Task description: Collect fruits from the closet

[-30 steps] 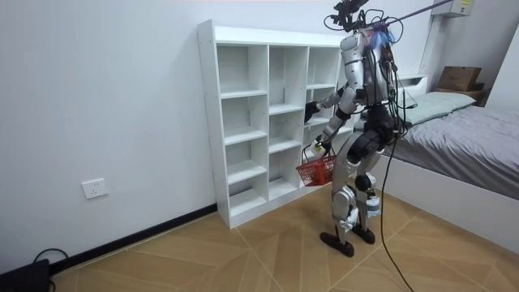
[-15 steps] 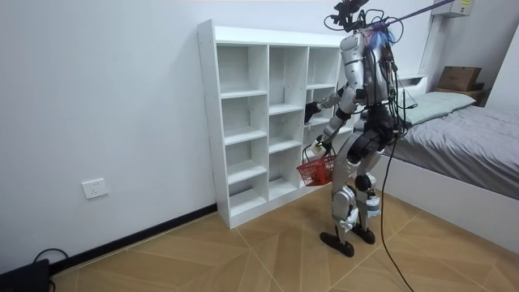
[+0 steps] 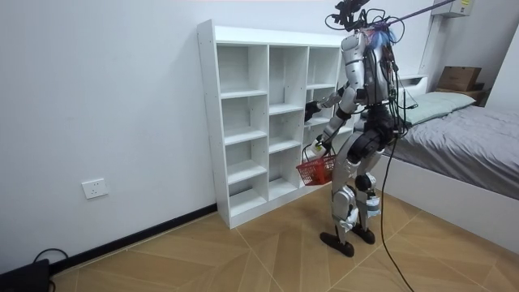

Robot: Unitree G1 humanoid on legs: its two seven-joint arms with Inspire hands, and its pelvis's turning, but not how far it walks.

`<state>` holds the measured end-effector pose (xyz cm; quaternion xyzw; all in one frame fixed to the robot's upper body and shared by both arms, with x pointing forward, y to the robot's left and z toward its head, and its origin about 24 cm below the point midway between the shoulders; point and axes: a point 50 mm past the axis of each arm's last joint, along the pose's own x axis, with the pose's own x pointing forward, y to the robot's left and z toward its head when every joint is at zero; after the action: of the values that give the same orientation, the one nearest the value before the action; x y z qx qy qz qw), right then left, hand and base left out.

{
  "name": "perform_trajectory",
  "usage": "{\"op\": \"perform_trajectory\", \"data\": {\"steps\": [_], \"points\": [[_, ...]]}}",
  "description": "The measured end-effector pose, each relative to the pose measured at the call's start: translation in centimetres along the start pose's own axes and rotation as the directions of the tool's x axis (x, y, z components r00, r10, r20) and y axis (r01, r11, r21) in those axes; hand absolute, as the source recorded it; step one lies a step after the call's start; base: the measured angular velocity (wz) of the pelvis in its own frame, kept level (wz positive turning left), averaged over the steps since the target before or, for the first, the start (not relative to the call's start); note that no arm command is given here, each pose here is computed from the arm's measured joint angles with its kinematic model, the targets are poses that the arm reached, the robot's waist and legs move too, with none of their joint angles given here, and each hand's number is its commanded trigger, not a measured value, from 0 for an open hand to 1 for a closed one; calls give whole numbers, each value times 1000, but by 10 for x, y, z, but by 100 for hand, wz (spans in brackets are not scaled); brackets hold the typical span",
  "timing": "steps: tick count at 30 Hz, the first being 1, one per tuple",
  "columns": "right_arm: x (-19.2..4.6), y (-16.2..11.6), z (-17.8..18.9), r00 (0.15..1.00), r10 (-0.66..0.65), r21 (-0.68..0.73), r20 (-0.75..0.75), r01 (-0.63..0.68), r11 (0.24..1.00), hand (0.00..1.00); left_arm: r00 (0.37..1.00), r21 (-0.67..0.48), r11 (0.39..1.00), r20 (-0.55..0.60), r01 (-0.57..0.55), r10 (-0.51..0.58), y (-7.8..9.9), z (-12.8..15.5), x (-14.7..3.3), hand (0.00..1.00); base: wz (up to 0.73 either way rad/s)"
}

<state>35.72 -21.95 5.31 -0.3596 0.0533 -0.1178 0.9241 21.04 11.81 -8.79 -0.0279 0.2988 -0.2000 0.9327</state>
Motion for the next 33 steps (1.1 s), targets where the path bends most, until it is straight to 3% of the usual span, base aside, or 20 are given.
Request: {"op": "perform_trajectory", "data": {"steps": [33], "points": [[-2,11,6,980,189,22,55,-191,981,100,999,1,1000,31,15,-15,4,8,2,100,-3]]}}
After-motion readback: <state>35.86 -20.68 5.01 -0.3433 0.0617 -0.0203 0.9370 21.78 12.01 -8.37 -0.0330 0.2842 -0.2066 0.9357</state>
